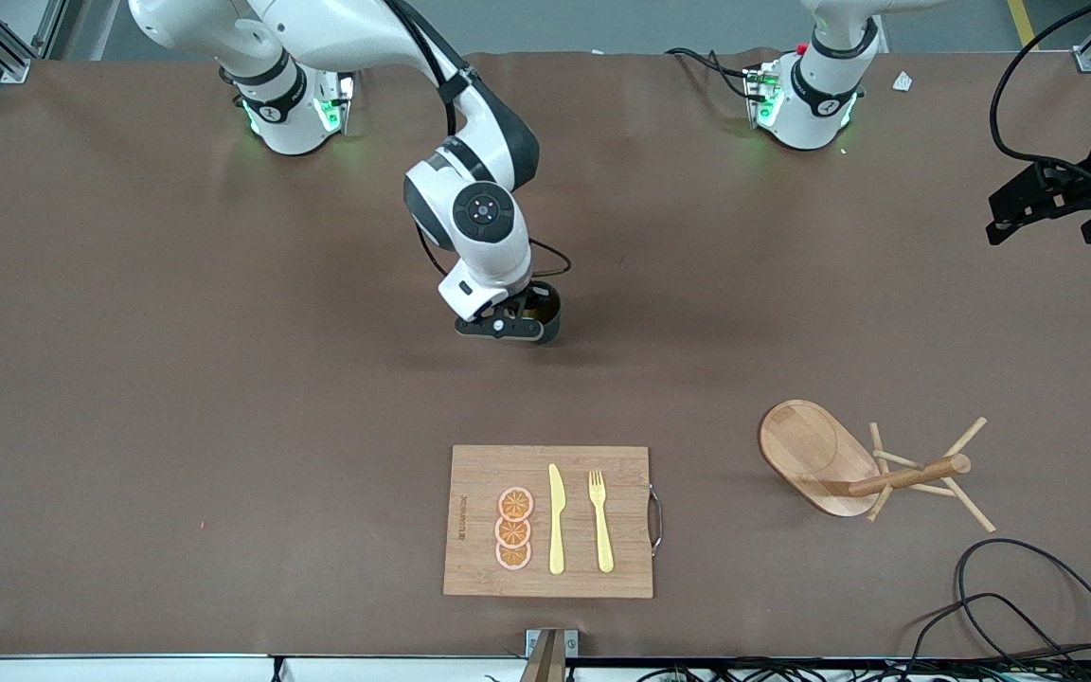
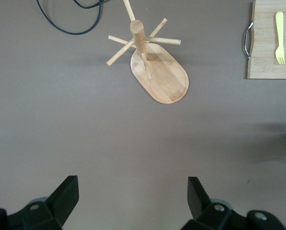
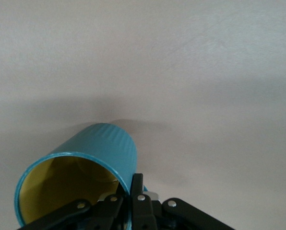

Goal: Pass cup and hang on rack
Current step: 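Carry the teal mug with the right gripper toward the table middle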

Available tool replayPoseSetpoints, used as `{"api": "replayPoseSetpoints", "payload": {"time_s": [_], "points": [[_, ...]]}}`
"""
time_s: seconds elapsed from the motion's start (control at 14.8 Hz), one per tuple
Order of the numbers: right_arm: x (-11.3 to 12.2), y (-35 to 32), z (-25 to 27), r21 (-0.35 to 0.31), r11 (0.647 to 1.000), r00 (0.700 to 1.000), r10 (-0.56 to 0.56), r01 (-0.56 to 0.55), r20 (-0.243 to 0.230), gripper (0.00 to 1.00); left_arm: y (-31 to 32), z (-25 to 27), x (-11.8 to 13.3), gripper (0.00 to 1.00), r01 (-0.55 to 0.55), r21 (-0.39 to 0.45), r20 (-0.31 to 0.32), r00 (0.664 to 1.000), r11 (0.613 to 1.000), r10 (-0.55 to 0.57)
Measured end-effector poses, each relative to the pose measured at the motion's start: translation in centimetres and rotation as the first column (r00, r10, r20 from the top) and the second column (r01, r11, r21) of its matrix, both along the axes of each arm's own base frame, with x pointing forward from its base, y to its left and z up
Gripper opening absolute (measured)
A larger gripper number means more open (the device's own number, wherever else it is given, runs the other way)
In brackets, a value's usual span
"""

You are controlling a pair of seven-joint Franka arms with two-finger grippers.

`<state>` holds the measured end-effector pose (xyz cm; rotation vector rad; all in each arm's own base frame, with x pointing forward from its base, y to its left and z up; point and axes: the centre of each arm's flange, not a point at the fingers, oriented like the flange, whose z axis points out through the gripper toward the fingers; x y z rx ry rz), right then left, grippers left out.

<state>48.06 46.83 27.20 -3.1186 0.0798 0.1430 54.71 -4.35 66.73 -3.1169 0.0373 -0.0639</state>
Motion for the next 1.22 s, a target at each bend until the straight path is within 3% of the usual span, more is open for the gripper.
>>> {"api": "replayPoseSetpoints", "payload": {"time_s": [0.34, 0.81, 1.02, 1.22], "points": [[-1.0, 1.7, -2.1, -0.002, 0.999, 0.999, 0.033, -0.033, 0.003, 0.04, 0.0, -0.1, 0.0, 1.00, 0.000, 0.000, -0.002, 1.000, 1.000, 0.000], [-1.3, 2.1, -2.5, -0.009, 1.000, 1.000, -0.014, 0.014, 0.001, 0.04, 0.0, -0.3, 0.1, 1.00, 0.000, 0.000, -0.005, 1.000, 1.000, 0.000], [-1.2, 2.0, -2.5, -0.009, 1.000, 1.000, -0.017, 0.017, 0.002, 0.12, 0.0, -0.3, 0.1, 1.00, 0.001, 0.000, -0.007, 1.000, 1.000, -0.001], [-0.8, 2.0, -2.1, -0.004, 1.000, 1.000, -0.020, 0.020, 0.011, 0.39, -0.1, -0.4, 0.1, 1.00, 0.001, -0.002, -0.008, 1.000, 1.000, -0.001]]}}
